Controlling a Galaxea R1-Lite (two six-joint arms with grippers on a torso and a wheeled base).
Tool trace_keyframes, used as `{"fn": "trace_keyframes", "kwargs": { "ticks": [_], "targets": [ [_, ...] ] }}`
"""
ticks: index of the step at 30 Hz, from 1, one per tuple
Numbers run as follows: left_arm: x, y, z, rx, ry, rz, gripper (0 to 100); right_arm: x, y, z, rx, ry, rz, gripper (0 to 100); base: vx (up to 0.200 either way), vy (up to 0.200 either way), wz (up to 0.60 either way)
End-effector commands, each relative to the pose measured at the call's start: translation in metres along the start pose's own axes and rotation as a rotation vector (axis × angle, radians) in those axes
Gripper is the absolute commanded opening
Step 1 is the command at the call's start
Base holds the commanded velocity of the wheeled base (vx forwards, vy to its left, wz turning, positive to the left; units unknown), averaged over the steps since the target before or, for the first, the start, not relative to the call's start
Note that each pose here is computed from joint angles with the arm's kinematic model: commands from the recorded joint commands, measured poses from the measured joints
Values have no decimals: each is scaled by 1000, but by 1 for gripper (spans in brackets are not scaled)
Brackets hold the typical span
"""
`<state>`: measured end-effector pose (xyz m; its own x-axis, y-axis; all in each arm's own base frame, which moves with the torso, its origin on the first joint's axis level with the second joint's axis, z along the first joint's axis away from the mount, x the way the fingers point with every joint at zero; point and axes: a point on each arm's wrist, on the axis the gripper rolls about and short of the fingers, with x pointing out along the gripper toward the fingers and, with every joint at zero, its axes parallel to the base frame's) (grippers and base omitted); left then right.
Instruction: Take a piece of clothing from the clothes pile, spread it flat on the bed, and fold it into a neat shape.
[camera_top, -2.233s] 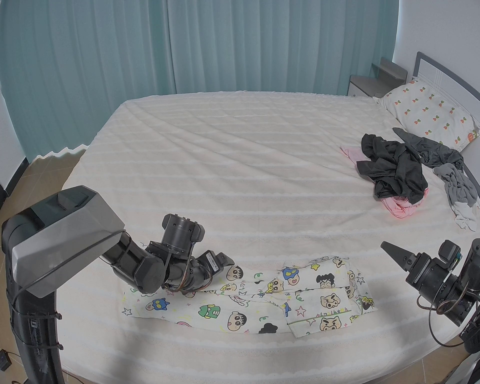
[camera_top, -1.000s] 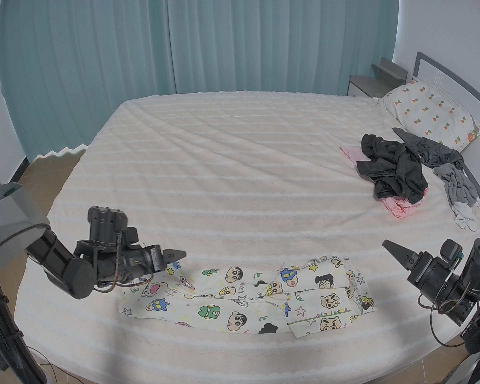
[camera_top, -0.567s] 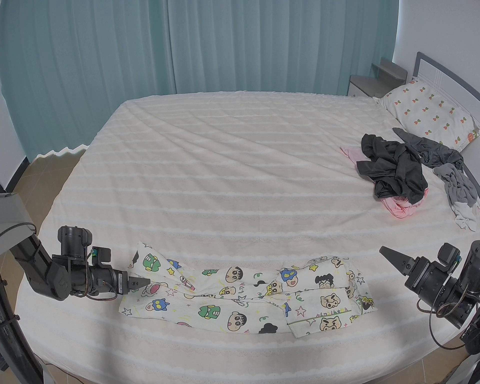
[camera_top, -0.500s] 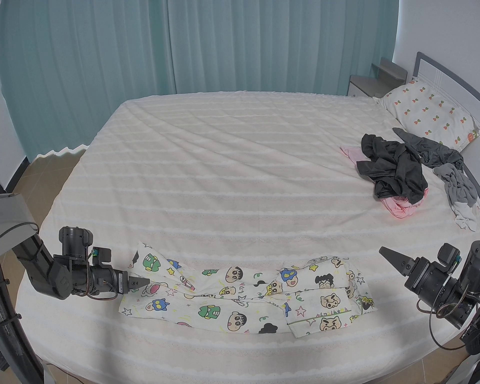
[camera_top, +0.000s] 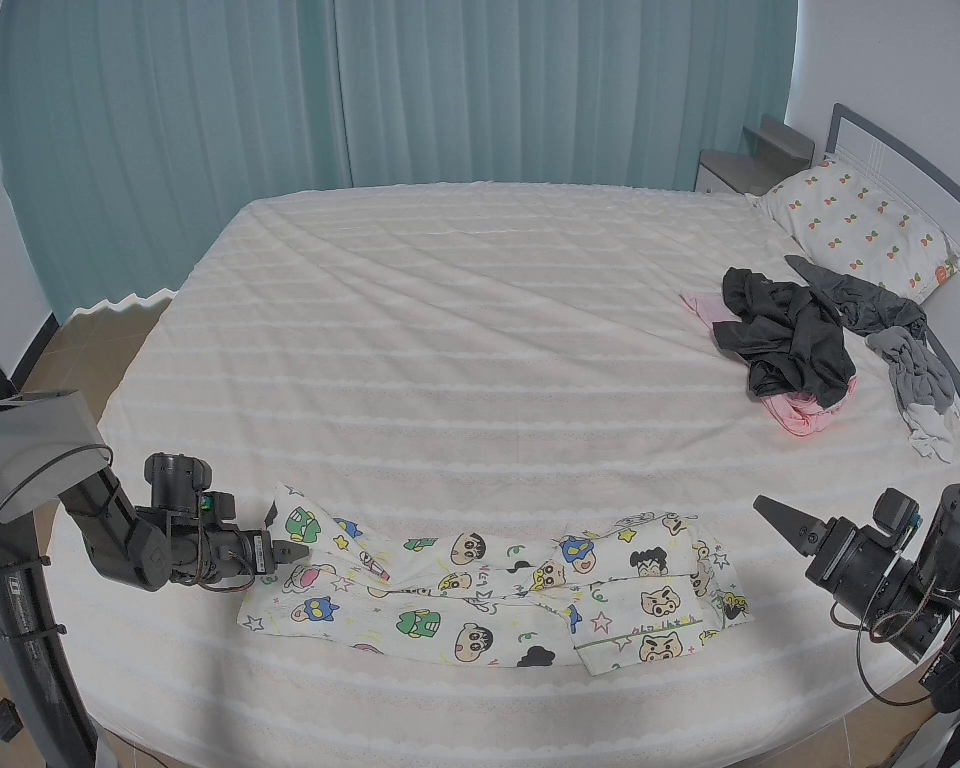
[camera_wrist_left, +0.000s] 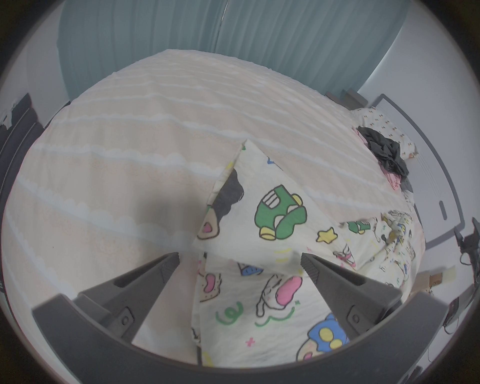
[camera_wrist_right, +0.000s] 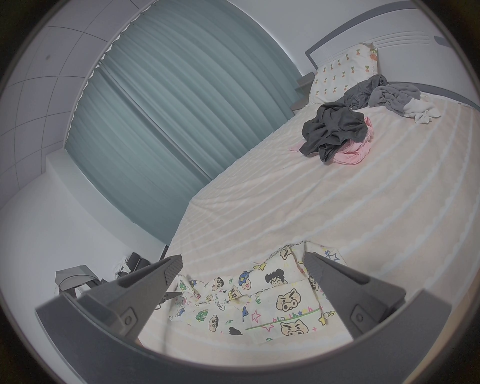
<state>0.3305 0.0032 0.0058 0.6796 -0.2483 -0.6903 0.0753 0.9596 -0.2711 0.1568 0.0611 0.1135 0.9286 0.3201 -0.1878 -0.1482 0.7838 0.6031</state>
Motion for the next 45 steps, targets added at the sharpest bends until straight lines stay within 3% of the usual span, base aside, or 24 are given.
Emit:
{"fn": "trace_keyframes", "kwargs": {
  "ticks": [1, 14, 15, 26, 40, 45],
  "targets": [
    [14, -3, -1, -6, 1, 11, 100, -3, 1, -6, -5, 22, 2, 100, 0, 0, 0],
    [24, -20, -11, 25, 45, -21, 100, -3, 1, -5, -3, 19, 0, 100, 0, 0, 0],
    [25, -20, -11, 25, 45, -21, 0, -3, 1, -6, -3, 20, 1, 100, 0, 0, 0],
    [20, -20, -19, 22, 72, -11, 0, -3, 1, -6, 2, 21, -2, 100, 0, 0, 0],
    [-19, -22, 2, -1, 56, 9, 0, -3, 1, -5, 2, 17, -2, 100, 0, 0, 0],
    [-27, -2, 13, -43, 18, 51, 0, -3, 1, -5, 1, 16, -3, 100, 0, 0, 0]
  ]
}}
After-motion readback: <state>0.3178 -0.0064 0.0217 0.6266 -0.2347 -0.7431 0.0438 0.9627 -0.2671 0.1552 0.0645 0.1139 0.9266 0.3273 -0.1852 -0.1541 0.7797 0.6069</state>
